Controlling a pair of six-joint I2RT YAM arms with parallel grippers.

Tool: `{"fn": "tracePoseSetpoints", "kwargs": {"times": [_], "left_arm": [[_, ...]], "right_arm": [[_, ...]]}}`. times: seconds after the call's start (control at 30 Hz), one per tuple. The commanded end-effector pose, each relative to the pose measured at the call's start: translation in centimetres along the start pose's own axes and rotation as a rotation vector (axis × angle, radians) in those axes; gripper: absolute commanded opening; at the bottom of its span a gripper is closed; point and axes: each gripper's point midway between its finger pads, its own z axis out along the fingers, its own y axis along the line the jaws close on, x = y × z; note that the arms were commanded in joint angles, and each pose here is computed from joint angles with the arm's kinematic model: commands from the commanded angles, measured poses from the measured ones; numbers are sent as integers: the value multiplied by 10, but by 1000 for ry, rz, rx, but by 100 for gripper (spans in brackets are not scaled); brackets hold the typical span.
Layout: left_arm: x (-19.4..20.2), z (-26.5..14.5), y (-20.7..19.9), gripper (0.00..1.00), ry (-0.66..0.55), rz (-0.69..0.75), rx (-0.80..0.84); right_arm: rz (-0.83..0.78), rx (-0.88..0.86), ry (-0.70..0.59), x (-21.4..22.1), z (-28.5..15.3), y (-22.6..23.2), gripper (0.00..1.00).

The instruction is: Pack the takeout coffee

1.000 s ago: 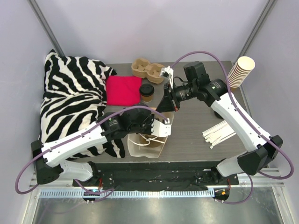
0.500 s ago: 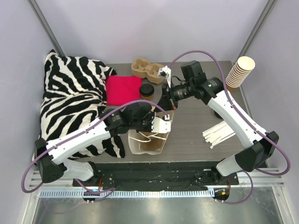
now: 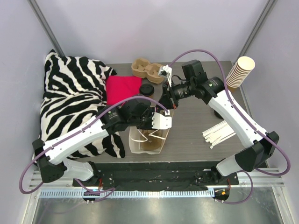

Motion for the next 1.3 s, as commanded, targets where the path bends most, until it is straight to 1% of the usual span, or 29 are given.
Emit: {"fn": "tracePoseSetpoints", "kwargs": {"times": [0.0,0.07,0.17,0.47,0.67,0.83,0.97,1.0,1.03,1.07,1.1,1.13,1.17,1.2,1.23,1.27], "left_arm": [[-33,-26,29,48,-115,-5,-93],[-44,-37,33,52,-161,-4,-99],[-55,-51,35,54,-208,5,-107],[-70,-79,47,63,-263,32,-160],[-76,-95,52,64,-282,51,-174],[-75,-109,51,64,-293,38,-186],[-78,-126,66,64,-326,-60,-239],[-73,-127,77,65,-321,-136,-259],[-72,-129,84,65,-328,-176,-270],[-79,-143,96,66,-367,-211,-290],[-70,-145,110,66,-360,-302,-314],[-67,-143,120,67,-359,-348,-320],[-72,-152,130,67,-394,-381,-330],[-60,-155,146,70,-381,-433,-367],[-54,-147,154,71,-371,-493,-366],[-51,-148,162,72,-369,-521,-382]], "right_arm": [[-41,-26,-14,-8,-2,12,1],[-43,-15,-11,-8,-3,10,1],[-47,-5,-10,-7,-4,10,1],[-48,42,1,-2,-10,3,1],[-52,80,8,4,-14,-5,1],[-38,141,-2,5,-29,-20,1],[-17,199,-14,5,-50,-33,1],[-18,210,-18,5,-54,-36,1],[-5,238,-24,6,-62,-44,1],[5,254,-24,8,-67,-46,1],[5,267,-26,10,-72,-49,1],[19,294,-34,12,-80,-56,1],[25,308,-31,15,-85,-57,1],[27,326,-30,17,-90,-60,1],[25,346,-28,19,-95,-63,1],[35,372,-28,22,-103,-67,1]]}}
